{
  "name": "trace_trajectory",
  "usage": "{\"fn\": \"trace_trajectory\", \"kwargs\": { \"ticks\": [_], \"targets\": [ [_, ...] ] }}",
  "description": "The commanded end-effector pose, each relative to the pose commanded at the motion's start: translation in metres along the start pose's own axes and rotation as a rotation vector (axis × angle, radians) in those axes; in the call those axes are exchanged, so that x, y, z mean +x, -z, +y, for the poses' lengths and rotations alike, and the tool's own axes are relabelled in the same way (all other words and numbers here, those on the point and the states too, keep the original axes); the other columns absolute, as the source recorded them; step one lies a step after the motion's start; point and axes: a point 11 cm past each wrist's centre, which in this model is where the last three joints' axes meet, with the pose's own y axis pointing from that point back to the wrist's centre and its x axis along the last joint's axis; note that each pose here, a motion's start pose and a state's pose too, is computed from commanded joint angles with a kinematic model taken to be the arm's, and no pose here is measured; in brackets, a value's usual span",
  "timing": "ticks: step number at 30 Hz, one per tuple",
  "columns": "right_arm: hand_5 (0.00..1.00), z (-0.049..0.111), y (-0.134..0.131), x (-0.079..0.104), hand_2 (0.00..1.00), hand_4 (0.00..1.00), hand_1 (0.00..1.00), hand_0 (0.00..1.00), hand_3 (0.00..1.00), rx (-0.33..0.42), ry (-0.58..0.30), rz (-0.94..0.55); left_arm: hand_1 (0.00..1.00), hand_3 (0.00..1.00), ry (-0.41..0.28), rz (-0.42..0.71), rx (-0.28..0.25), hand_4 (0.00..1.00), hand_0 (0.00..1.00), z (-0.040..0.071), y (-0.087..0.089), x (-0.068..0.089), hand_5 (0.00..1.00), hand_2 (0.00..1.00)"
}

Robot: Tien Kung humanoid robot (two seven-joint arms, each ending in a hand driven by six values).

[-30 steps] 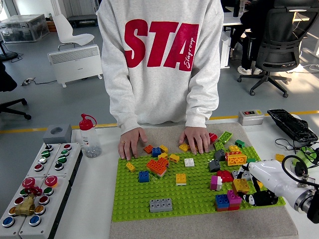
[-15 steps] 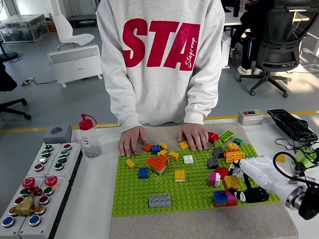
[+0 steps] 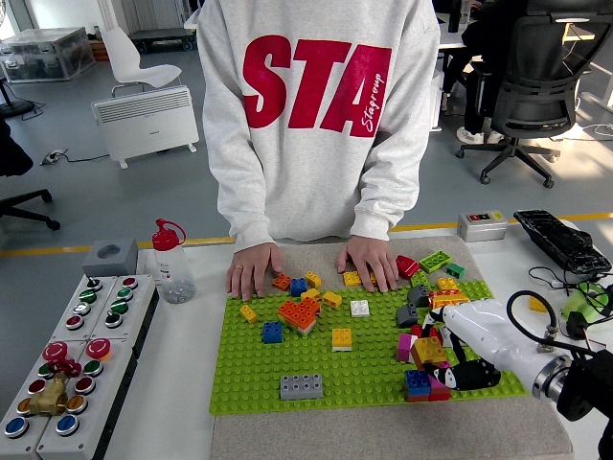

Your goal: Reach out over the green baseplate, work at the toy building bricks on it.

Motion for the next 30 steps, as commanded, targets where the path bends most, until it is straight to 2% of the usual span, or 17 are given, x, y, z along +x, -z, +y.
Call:
{"fn": "trace_trajectory", "kwargs": {
  "ticks": [10,21,30],
  "targets": [
    [0.184,0.006,-0.019,0.005,0.205,0.596,0.102,0.251,0.505,-0.067,-0.019,-0.006,0.69,0.616,0.0,-0.002,0.002,0.361,0.692,0.0,0.001,0.0,0.998,0.653],
    [0.18,0.016,-0.038,0.002,0.205,0.592,0.102,0.251,0.506,-0.137,-0.012,-0.004,0.69,0.617,-0.001,-0.008,0.009,0.362,0.693,-0.001,0.004,0.0,0.998,0.652],
    [0.18,0.013,-0.031,0.0,0.206,0.591,0.103,0.252,0.506,-0.117,-0.015,-0.008,0.691,0.619,-0.002,-0.013,0.013,0.362,0.692,-0.001,0.006,-0.001,0.998,0.653]
  ]
}}
